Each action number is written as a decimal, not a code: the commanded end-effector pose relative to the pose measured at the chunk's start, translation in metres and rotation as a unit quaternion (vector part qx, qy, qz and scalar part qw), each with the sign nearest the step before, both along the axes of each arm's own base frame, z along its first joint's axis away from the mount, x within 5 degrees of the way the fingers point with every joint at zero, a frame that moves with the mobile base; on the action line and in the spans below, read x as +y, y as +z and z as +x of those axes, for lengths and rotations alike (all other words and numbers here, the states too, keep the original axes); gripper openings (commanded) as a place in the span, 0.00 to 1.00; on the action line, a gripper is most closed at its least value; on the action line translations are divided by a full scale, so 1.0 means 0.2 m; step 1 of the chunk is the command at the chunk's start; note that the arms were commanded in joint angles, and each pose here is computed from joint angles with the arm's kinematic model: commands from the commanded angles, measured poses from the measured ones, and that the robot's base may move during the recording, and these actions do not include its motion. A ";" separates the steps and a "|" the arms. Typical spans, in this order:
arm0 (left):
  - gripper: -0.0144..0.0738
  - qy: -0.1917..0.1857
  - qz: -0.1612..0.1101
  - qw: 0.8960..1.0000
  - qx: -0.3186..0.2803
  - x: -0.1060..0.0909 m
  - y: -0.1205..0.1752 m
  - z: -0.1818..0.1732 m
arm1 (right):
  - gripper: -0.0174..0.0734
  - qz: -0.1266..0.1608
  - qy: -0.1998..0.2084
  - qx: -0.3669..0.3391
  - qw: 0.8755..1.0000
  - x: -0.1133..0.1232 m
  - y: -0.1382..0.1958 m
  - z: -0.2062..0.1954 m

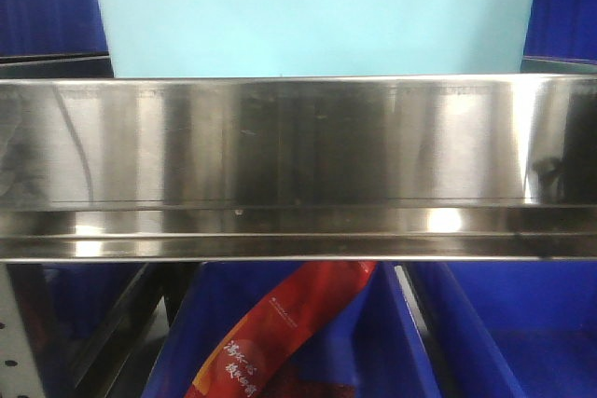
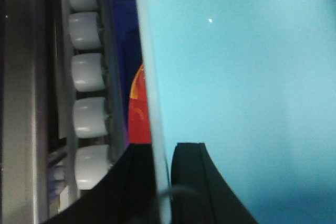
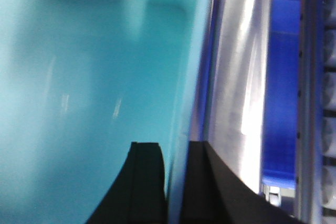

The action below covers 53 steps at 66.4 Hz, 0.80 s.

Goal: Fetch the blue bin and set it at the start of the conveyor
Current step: 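Lift the teal bin with both grippers and pull it off the shelf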

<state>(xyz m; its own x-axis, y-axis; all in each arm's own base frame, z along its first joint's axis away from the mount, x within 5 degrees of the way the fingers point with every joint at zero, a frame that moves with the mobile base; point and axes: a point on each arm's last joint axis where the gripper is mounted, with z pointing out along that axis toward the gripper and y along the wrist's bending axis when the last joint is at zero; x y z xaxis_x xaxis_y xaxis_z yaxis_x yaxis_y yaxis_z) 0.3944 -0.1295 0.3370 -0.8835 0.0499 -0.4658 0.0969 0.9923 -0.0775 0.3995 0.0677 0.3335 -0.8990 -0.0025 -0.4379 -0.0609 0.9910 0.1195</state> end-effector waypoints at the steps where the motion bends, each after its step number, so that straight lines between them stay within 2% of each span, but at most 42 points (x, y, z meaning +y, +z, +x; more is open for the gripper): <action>1: 0.04 -0.003 -0.006 1.000 -0.001 0.00 0.01 0.00 | 0.02 -0.005 0.007 -0.014 1.000 0.00 0.03 0.00; 18: 0.04 -0.003 -0.005 1.000 0.001 0.01 0.05 -0.03 | 0.02 -0.005 0.007 -0.018 1.000 -0.01 0.08 -0.04; 25: 0.04 -0.005 -0.013 1.000 -0.023 0.02 0.14 -0.08 | 0.02 -0.001 0.007 -0.043 0.999 -0.02 0.18 -0.10; 33: 0.04 -0.014 -0.031 0.996 -0.079 0.02 0.33 -0.20 | 0.02 0.011 0.005 -0.120 0.993 -0.04 0.39 -0.22; 42: 0.04 -0.029 -0.051 0.985 -0.163 0.03 0.54 -0.34 | 0.02 0.023 0.003 -0.201 0.979 -0.06 0.60 -0.37; 53: 0.04 -0.039 -0.091 0.959 -0.264 0.06 0.78 -0.51 | 0.02 0.035 0.000 -0.278 0.960 -0.08 0.78 -0.52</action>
<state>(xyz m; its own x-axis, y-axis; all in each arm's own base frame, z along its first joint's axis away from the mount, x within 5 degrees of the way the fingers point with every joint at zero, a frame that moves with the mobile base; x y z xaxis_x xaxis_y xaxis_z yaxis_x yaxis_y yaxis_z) 0.3121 -0.1193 0.4616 -0.6394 0.0114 -0.7687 0.1910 0.9709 -0.1444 0.3098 0.0533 0.4650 -0.6349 0.0420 -0.7714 -0.1119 0.9830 0.1456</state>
